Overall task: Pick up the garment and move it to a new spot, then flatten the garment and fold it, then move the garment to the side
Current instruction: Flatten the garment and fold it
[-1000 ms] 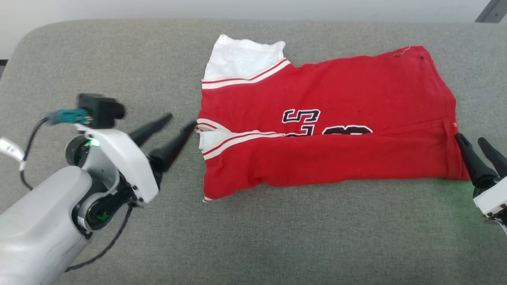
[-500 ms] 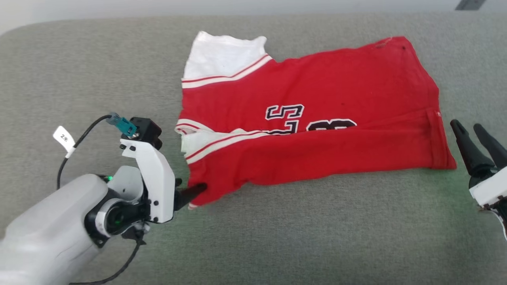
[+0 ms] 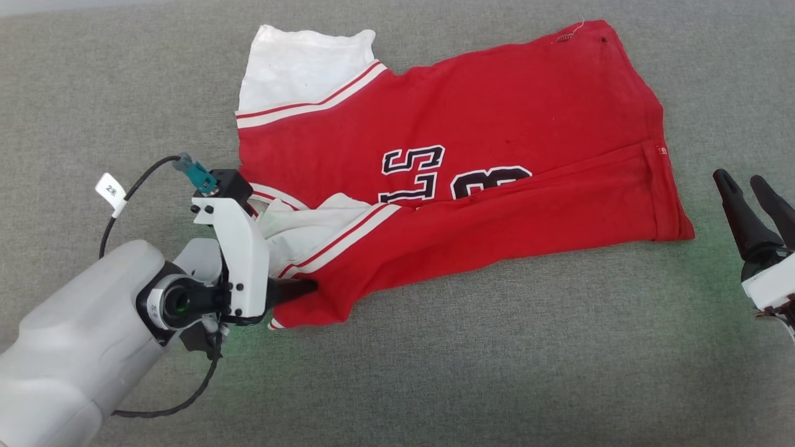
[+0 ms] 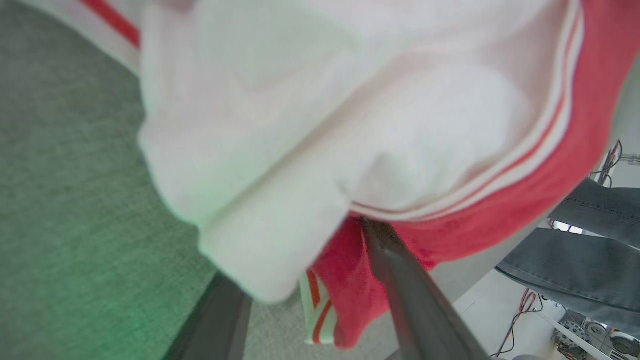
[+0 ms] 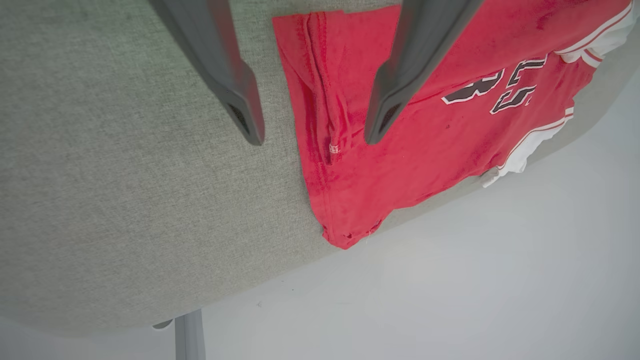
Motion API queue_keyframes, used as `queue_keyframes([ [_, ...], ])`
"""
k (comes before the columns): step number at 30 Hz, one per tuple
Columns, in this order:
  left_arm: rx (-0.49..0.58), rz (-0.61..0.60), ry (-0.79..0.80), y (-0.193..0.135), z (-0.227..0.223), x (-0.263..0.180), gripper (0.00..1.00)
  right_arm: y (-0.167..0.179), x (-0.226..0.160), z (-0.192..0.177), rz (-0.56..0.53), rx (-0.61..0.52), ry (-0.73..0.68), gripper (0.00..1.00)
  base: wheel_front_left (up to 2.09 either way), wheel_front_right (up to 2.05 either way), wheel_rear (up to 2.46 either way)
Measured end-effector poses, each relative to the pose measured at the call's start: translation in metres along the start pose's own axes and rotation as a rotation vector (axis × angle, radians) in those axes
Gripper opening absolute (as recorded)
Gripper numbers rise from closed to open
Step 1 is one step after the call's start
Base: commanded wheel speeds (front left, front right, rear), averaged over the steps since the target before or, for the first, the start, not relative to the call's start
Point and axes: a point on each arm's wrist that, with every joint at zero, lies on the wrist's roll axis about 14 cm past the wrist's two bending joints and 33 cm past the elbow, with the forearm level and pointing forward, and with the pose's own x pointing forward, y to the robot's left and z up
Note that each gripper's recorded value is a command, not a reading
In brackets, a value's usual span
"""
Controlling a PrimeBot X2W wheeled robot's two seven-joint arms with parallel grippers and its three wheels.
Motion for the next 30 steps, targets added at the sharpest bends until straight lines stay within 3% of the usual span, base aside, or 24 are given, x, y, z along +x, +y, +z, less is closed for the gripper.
queue_keyframes([
  [6,0.001,-0.006,0.004,0.002,0.003,0.003,0.00,0.002,0.001,-0.010,0.021,-0.124,0.107,1.00,0.00,0.00,0.00],
  [19,0.036,-0.054,-0.052,-0.007,0.015,0.012,0.00,-0.007,0.006,-0.067,0.036,-0.469,0.609,1.00,0.00,0.00,0.00],
  [25,0.038,-0.074,-0.072,-0.011,0.019,0.016,0.00,-0.011,0.020,-0.075,0.015,-0.471,0.666,1.00,0.00,0.00,0.00],
  [26,0.038,-0.078,-0.079,-0.012,0.020,0.016,0.00,-0.012,0.021,-0.076,0.014,-0.476,0.675,0.95,0.00,0.00,0.00],
  [27,0.036,-0.081,-0.088,-0.013,0.021,0.017,0.00,-0.012,0.022,-0.078,0.016,-0.489,0.684,0.49,0.00,0.00,0.00],
  [28,0.037,-0.085,-0.096,-0.014,0.022,0.017,0.00,-0.011,0.022,-0.078,0.018,-0.493,0.687,0.32,0.00,0.00,0.00],
  [29,0.037,-0.087,-0.103,-0.014,0.022,0.016,0.00,-0.010,0.022,-0.079,0.021,-0.483,0.689,0.00,0.00,0.00,0.00],
  [30,0.039,-0.089,-0.109,-0.015,0.023,0.016,0.00,-0.008,0.022,-0.080,0.026,-0.477,0.690,0.00,0.00,0.00,0.00],
])
